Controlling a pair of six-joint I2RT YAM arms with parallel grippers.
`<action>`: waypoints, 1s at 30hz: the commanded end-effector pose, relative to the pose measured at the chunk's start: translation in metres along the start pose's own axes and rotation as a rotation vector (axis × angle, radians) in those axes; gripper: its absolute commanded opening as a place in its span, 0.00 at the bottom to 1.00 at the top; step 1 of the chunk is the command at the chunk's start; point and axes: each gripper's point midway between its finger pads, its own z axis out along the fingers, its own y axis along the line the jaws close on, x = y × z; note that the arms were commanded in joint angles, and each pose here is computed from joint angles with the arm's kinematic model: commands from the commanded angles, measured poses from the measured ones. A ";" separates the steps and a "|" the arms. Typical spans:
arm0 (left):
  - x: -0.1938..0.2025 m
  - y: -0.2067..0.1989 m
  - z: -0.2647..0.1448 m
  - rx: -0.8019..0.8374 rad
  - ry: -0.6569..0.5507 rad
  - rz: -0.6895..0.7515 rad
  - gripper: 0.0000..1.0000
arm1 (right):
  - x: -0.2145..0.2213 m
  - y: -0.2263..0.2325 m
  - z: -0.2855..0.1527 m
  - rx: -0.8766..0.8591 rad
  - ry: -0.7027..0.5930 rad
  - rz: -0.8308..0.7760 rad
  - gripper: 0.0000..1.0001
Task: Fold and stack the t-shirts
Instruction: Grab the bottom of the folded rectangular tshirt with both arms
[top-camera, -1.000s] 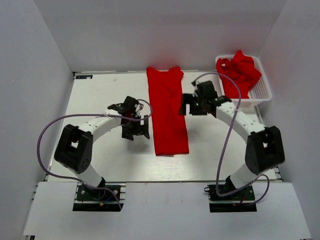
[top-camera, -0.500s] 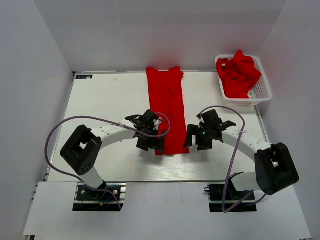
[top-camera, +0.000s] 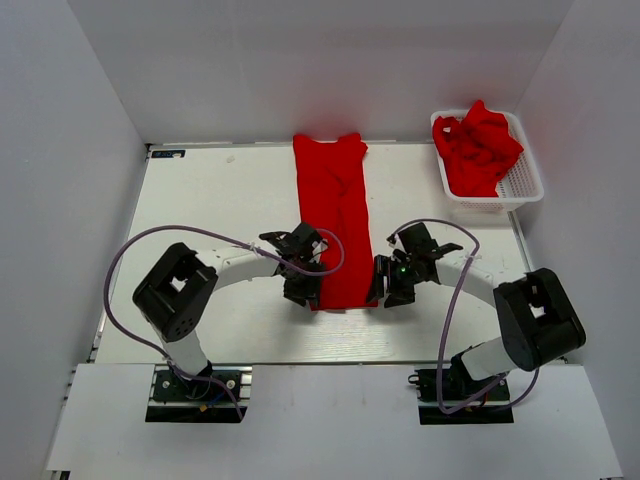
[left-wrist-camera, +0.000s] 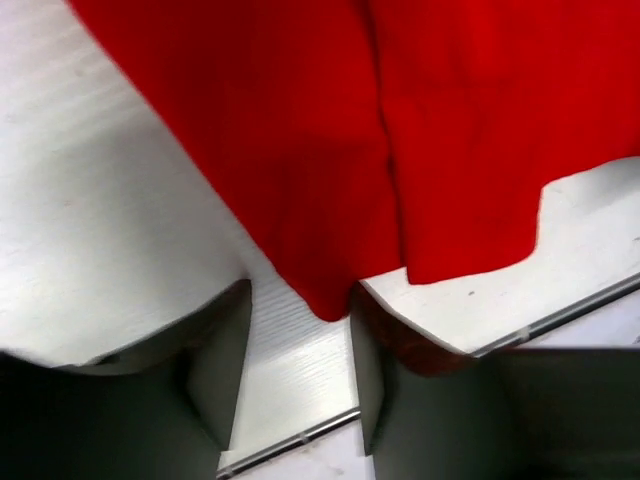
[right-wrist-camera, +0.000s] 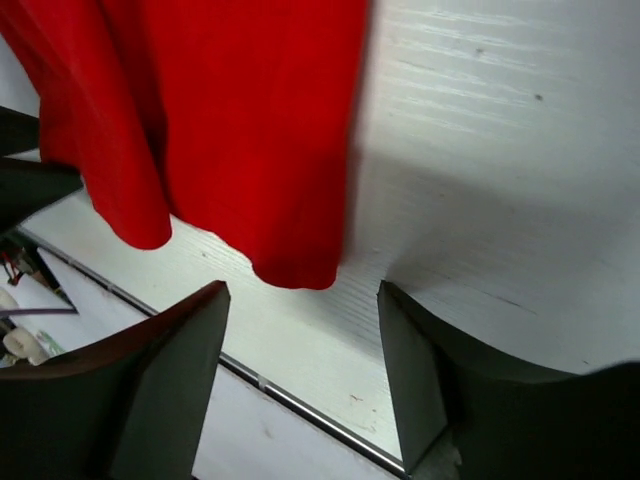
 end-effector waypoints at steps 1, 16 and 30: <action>0.006 0.000 0.008 0.005 0.030 0.021 0.46 | 0.004 -0.004 0.008 0.002 0.021 -0.006 0.66; 0.026 -0.010 -0.007 0.071 0.036 -0.012 0.00 | 0.016 -0.007 0.010 -0.008 0.043 -0.008 0.00; 0.016 -0.021 -0.041 0.076 0.022 -0.027 0.00 | 0.014 0.022 -0.011 -0.090 -0.011 -0.082 0.00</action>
